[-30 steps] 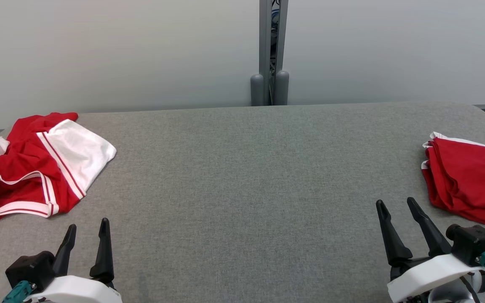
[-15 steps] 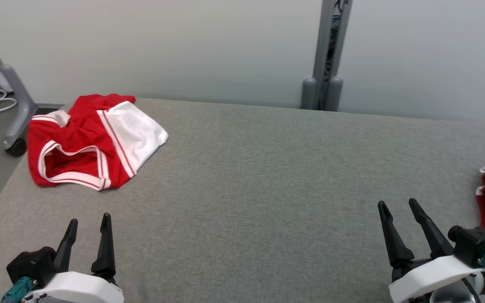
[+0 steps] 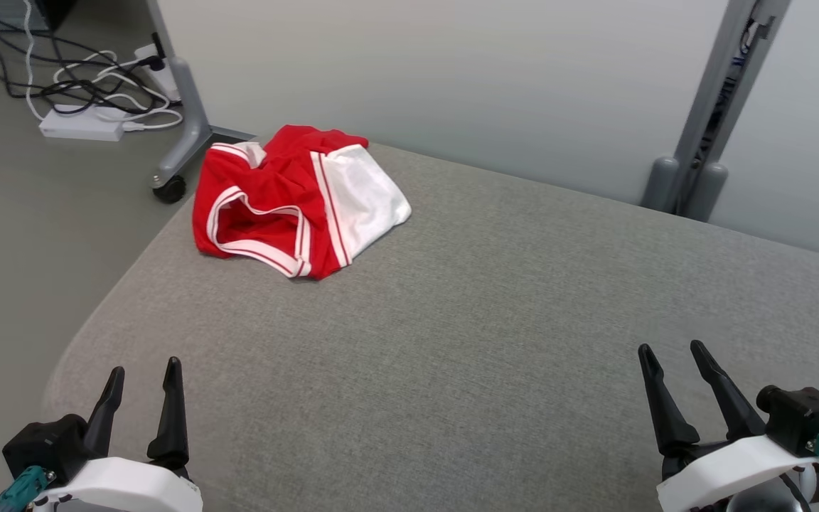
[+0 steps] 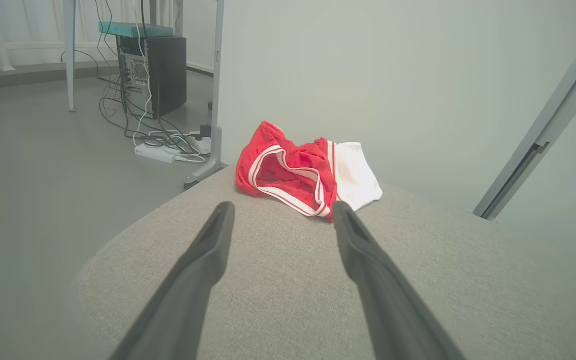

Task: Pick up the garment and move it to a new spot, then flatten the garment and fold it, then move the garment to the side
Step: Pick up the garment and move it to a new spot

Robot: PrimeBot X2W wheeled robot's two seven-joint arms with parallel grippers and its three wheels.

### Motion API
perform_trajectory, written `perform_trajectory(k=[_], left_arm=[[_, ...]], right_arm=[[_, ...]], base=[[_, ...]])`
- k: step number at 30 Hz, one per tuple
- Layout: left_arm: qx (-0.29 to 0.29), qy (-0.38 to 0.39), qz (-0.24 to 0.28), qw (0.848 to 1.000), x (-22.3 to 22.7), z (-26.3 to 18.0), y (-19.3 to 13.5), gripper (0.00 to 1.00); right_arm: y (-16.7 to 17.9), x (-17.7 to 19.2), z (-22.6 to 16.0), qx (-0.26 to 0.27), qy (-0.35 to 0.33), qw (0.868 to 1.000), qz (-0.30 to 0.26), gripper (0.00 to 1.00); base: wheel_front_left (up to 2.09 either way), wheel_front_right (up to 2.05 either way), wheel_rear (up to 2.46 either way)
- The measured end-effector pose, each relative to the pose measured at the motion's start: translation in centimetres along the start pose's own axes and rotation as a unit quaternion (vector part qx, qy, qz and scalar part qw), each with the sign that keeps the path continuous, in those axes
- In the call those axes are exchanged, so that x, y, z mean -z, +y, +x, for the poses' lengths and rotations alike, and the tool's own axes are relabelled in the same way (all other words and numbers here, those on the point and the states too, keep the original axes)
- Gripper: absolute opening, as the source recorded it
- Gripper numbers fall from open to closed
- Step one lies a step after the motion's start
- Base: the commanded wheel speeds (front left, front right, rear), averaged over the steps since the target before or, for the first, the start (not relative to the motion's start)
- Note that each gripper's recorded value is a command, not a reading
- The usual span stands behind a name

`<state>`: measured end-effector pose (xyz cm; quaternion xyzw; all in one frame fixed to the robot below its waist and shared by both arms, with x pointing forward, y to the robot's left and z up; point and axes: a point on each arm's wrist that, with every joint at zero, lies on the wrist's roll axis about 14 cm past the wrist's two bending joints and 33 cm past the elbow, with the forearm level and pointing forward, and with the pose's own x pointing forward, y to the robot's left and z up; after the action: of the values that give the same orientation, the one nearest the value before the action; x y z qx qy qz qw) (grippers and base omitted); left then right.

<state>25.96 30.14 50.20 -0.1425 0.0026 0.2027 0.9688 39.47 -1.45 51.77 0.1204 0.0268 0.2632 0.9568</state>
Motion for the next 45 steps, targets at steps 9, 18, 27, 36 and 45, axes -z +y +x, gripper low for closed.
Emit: perform_trajectory(k=[9, 18, 27, 36, 45], left_arm=[[-0.048, -0.011, -0.001, 0.999, -0.7, -2.2, 3.2, 1.00], [-0.062, -0.011, -0.001, 0.998, -0.7, -2.8, 4.0, 1.00], [-0.040, -0.002, 0.012, 0.999, -1.1, -1.4, 3.0, 1.00], [0.032, -0.031, 0.077, 0.996, -7.6, 6.5, -0.2, 1.00], [0.044, 0.010, 0.081, 0.996, -9.2, 14.6, -2.4, 1.00]], right_arm=[[3.1, 1.0, 1.8, -0.050, 0.015, 0.999, 0.003, 1.00], [4.1, 1.7, 2.3, -0.066, 0.023, 0.998, 0.006, 1.00], [2.9, 1.6, 2.1, -0.049, 0.022, 0.999, 0.010, 1.00], [0.7, 0.7, 2.6, -0.024, 0.009, 1.000, 0.008, 1.00], [-2.3, 0.3, 3.2, 0.010, 0.001, 1.000, 0.006, 1.00]], base=[[0.00, 0.00, 0.00], [0.00, 0.00, 0.00], [0.00, 0.00, 0.00], [0.00, 0.00, 0.00], [0.00, 0.00, 0.00]])
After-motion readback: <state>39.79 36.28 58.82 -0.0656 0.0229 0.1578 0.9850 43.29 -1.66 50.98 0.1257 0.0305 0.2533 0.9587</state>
